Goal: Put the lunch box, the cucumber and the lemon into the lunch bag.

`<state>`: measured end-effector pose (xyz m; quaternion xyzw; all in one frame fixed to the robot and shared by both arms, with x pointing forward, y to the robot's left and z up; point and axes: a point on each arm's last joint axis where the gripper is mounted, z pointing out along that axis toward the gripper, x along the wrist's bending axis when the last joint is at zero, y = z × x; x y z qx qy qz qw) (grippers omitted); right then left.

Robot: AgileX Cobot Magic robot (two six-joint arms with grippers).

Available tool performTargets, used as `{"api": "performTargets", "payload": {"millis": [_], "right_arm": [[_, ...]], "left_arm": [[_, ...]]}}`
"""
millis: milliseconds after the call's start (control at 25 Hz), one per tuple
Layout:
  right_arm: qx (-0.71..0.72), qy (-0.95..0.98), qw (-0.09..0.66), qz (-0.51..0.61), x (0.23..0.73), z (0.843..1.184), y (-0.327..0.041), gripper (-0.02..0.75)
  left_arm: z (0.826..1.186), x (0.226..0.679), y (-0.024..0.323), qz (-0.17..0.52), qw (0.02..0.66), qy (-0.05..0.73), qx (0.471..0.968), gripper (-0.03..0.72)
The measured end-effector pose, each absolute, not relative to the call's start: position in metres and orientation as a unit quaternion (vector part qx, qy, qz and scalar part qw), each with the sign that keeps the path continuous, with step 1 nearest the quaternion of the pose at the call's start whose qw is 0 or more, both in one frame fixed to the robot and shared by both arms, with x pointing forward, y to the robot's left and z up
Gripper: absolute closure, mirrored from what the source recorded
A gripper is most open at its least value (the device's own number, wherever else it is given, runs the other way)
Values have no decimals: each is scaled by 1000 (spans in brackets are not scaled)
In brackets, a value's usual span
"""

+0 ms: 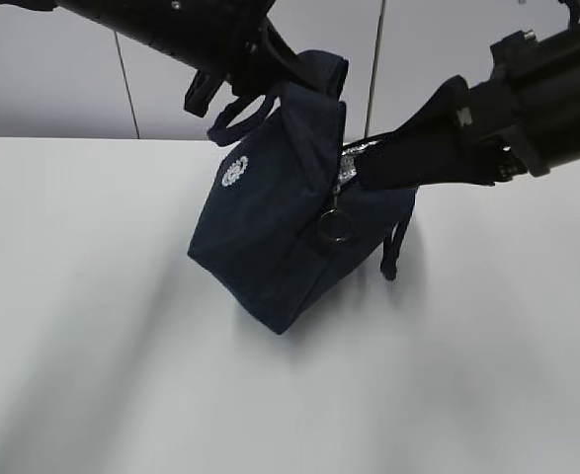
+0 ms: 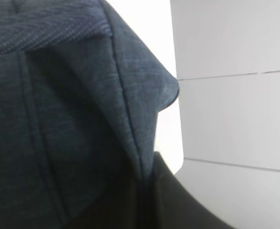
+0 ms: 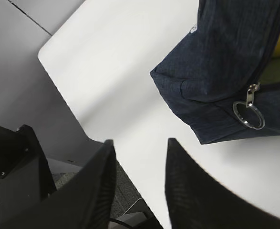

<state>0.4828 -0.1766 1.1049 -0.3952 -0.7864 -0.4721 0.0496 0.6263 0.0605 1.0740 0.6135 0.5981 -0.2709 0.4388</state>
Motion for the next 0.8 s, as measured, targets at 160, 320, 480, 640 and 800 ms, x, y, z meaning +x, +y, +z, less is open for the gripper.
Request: {"api": "performTargets", "payload": {"millis": [160, 320, 480, 640, 800], "right_arm": [[-409, -794, 29, -450, 485, 1101, -181, 475], [-420, -806, 2, -417, 487, 1095, -186, 475], [-425, -812, -8, -401, 488, 1093, -189, 475], [-426, -811, -10, -400, 488, 1093, -189, 475], [-431, -812, -3, -394, 492, 1087, -188, 475]], "left_arm": [[1076, 628, 52, -259, 461, 604, 597, 699], [1075, 624, 42, -247, 464, 602, 601, 699], [1061, 620, 39, -244, 450, 612, 603, 700], [1040, 615, 41, -251, 422, 629, 603, 700], [1035, 614, 42, -251, 414, 633, 604, 700]]}}
